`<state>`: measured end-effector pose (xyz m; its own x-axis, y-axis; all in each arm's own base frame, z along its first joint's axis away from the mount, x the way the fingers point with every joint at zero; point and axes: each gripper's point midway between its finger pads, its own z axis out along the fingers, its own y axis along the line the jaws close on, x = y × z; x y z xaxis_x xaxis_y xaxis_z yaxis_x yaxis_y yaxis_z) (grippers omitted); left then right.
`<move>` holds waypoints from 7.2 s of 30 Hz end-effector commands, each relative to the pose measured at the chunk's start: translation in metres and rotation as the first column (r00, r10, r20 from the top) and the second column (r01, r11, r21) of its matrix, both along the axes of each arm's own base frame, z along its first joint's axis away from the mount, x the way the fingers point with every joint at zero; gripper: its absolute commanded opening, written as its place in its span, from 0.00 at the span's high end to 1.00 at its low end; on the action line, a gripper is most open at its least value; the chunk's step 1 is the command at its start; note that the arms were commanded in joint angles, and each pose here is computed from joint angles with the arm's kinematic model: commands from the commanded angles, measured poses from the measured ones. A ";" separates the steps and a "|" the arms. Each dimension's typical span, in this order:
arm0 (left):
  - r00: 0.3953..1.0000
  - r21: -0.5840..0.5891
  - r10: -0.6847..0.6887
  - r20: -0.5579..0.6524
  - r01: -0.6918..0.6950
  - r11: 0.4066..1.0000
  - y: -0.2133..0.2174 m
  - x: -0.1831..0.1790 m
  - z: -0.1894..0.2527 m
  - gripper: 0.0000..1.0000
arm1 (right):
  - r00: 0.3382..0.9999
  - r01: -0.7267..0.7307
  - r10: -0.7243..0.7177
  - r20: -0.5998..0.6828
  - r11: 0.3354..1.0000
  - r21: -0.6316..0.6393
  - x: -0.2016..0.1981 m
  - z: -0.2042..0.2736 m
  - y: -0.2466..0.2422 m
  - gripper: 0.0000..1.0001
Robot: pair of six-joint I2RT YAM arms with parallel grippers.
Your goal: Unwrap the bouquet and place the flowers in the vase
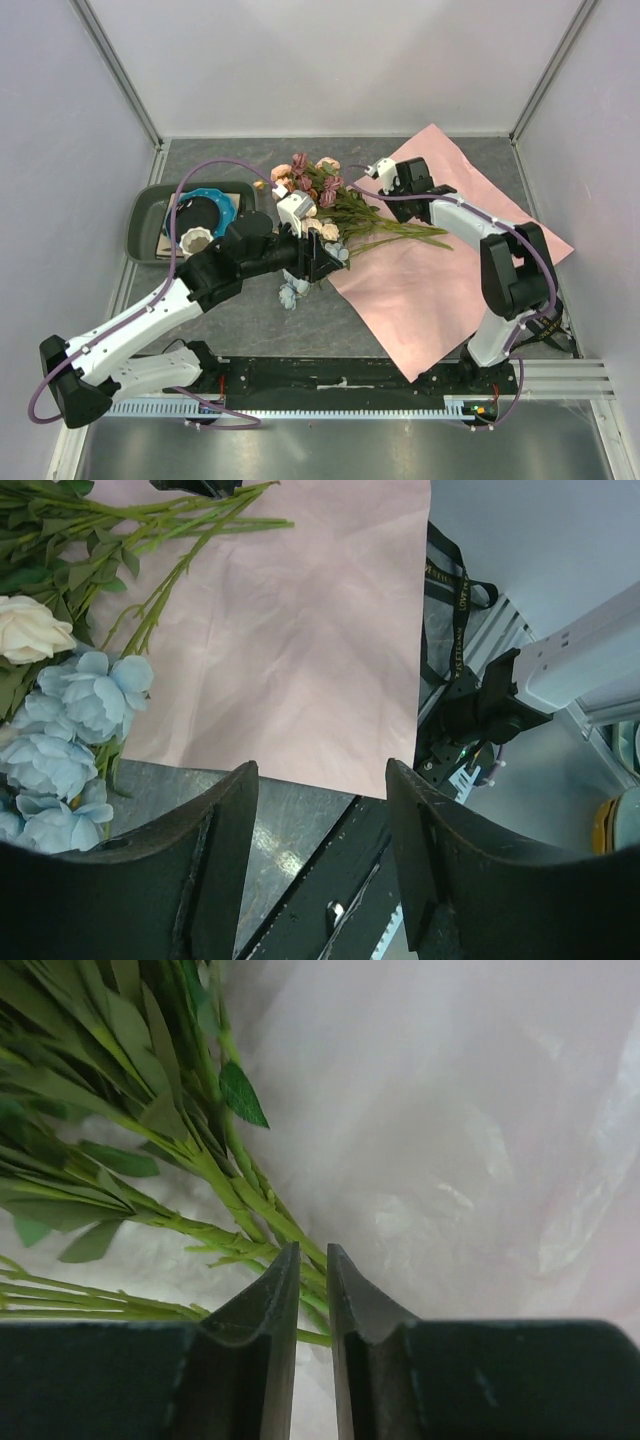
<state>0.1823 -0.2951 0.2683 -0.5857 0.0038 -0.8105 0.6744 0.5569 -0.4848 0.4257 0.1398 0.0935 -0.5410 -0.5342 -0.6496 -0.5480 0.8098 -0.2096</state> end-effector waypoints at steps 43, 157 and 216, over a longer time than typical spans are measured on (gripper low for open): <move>0.999 0.030 -0.028 0.014 0.028 0.999 -0.010 0.008 0.006 0.40 | 0.954 -0.296 0.277 -0.113 0.929 -0.223 0.013 -0.069 0.010 0.74; 0.991 -0.301 -0.011 -0.136 -0.030 0.953 -0.024 0.101 0.125 0.34 | 0.934 -0.354 0.159 0.319 0.518 0.779 -0.134 0.269 0.135 1.00; 0.170 -0.346 0.773 0.612 -0.821 0.454 0.284 0.045 0.240 0.98 | 0.956 -0.292 0.183 0.231 0.687 0.665 -0.163 0.207 0.157 0.02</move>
<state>0.2362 -0.0285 0.4856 0.2326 -0.0902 -0.9684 -0.0176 0.9951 -0.0969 0.2623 0.2989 0.3023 -0.3538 -0.0064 -0.9353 -0.7514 0.5975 0.2802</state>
